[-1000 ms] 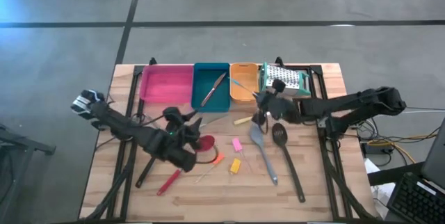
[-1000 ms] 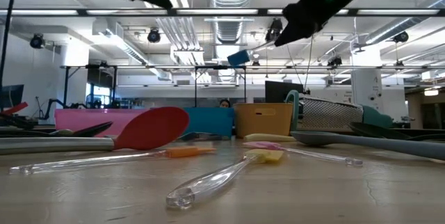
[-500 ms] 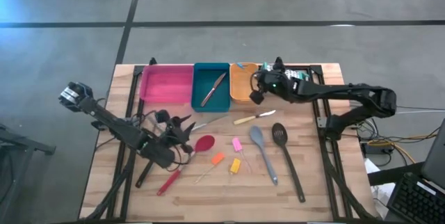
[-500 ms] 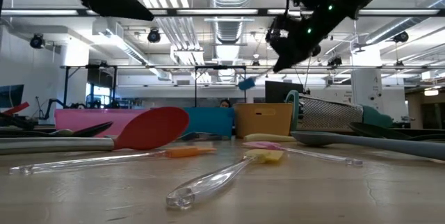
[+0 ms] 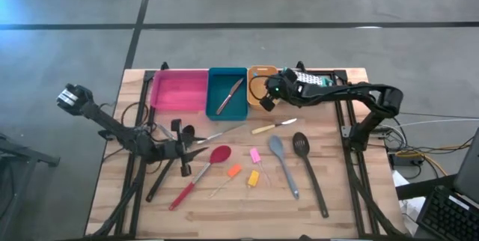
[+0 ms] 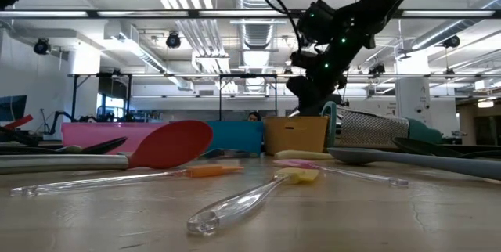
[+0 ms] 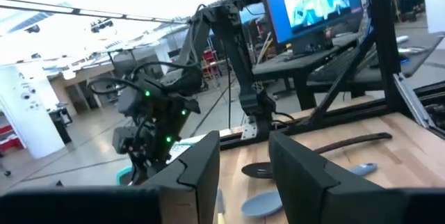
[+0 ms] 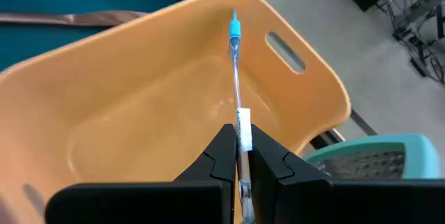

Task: Pick & Place Kitchen Items
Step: Put the blue spatula into the yellow bin, then put the gray serving spoon into the pink bin

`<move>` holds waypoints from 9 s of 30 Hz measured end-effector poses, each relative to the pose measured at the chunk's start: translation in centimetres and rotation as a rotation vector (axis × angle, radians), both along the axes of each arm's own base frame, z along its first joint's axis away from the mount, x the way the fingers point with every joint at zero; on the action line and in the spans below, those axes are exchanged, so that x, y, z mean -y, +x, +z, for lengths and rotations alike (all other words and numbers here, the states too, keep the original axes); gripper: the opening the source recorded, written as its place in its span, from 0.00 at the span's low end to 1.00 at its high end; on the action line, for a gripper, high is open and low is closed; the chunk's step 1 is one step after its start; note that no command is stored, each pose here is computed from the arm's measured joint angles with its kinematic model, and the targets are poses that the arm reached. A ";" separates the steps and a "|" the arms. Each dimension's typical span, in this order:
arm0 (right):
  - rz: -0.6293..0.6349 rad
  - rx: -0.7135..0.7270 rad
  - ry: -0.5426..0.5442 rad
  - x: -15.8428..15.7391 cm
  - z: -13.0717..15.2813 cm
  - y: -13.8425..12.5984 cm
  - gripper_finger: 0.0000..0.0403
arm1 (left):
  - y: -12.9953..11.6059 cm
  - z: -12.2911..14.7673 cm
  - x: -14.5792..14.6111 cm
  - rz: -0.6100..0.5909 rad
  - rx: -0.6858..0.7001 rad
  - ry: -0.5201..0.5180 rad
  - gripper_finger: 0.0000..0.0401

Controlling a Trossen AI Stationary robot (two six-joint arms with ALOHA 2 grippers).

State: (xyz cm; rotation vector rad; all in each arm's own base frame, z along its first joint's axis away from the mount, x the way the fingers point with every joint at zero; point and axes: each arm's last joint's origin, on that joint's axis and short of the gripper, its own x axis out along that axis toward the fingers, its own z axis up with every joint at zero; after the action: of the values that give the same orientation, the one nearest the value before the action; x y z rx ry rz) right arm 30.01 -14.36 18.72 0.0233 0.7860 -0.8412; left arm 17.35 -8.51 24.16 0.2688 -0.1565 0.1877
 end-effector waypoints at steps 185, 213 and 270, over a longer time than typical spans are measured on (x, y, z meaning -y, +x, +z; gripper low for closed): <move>1.206 0.966 -0.153 -25.9 8.3 -0.1 0.08 | 0.7 -0.5 -0.3 -0.188 -0.036 -0.066 0.32; 1.178 0.976 -0.276 -22.7 9.3 1.1 0.08 | 13.0 2.3 1.1 -0.038 -0.127 0.082 0.32; 1.151 0.972 -0.285 -21.7 9.3 1.4 0.08 | 15.6 2.7 -0.5 -0.144 -0.112 0.008 0.19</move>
State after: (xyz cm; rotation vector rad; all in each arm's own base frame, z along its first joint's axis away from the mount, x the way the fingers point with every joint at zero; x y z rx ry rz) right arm 31.38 7.38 27.99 -0.2396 -0.2961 0.2157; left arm 32.97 -7.99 26.85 0.2745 -0.0647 0.0293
